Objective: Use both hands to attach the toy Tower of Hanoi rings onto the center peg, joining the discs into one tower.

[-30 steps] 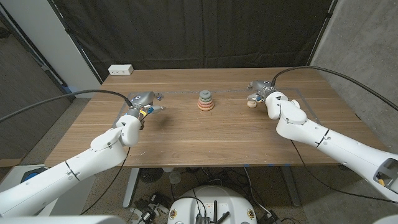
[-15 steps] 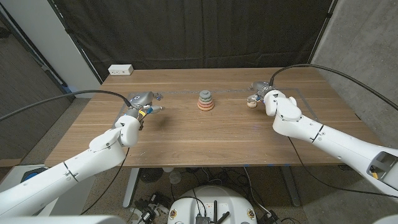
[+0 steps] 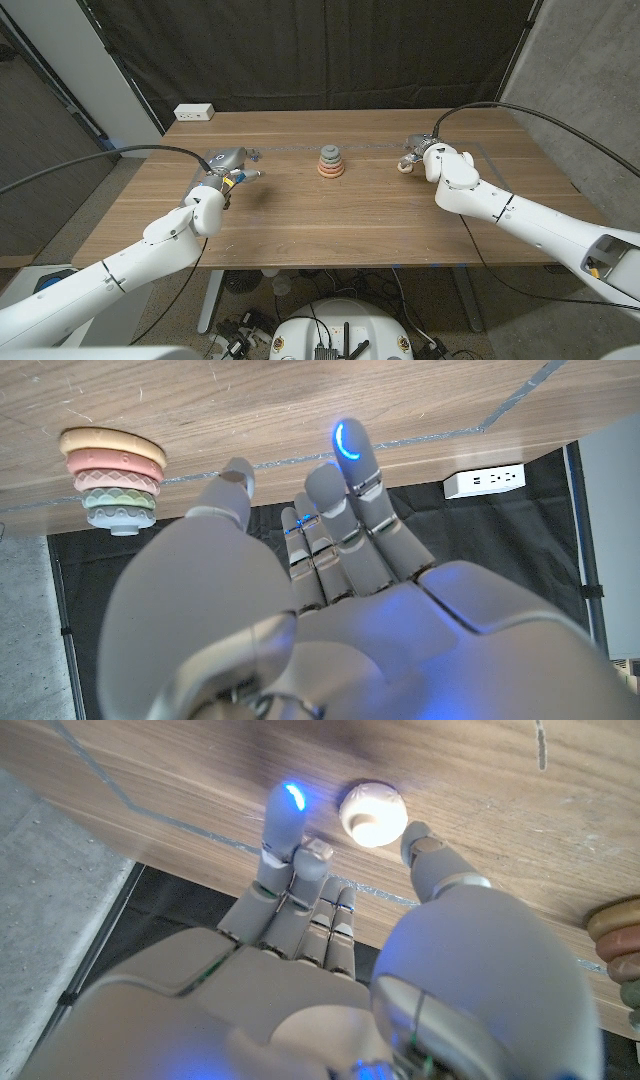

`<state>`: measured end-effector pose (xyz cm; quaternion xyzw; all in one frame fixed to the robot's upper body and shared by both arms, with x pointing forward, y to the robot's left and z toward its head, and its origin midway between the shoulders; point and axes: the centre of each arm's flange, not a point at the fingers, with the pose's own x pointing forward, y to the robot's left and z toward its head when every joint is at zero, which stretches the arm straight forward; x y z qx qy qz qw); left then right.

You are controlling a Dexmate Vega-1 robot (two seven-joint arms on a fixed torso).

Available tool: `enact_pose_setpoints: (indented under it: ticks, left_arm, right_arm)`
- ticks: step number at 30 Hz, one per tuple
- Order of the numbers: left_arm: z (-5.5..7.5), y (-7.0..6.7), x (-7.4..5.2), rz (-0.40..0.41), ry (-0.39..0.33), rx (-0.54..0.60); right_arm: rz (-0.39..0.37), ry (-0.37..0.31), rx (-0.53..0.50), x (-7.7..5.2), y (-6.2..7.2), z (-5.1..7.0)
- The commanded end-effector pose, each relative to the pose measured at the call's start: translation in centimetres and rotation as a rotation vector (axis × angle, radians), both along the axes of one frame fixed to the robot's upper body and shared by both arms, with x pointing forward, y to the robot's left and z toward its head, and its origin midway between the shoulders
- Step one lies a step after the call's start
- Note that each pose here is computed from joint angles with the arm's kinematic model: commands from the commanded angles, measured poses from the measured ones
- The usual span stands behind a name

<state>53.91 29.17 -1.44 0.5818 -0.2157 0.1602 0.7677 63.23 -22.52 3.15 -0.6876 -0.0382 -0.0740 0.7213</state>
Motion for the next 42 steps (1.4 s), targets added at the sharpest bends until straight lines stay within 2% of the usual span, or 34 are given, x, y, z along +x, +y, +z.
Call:
enact_pose_setpoints:
  ticks: [1,14,27,42]
  left_arm:
    - [0.0,-0.1,0.0,-0.006,-0.006,0.004]
    - [-0.2,0.1,-0.1,-0.004,-0.012,-0.003]
    - [-0.2,0.1,-0.1,-0.010,-0.014,-0.004]
    - [-0.6,0.1,0.1,-0.009,-0.003,-0.009]
  right_arm:
    - [-0.010,0.040,0.027,1.5,-0.1,-0.2]
    - [-0.036,0.067,0.037,2.5,-0.4,-0.7]
    - [-0.063,0.086,0.028,2.8,-0.6,-1.4]
    - [-0.069,0.115,0.010,3.4,-0.1,-2.3]
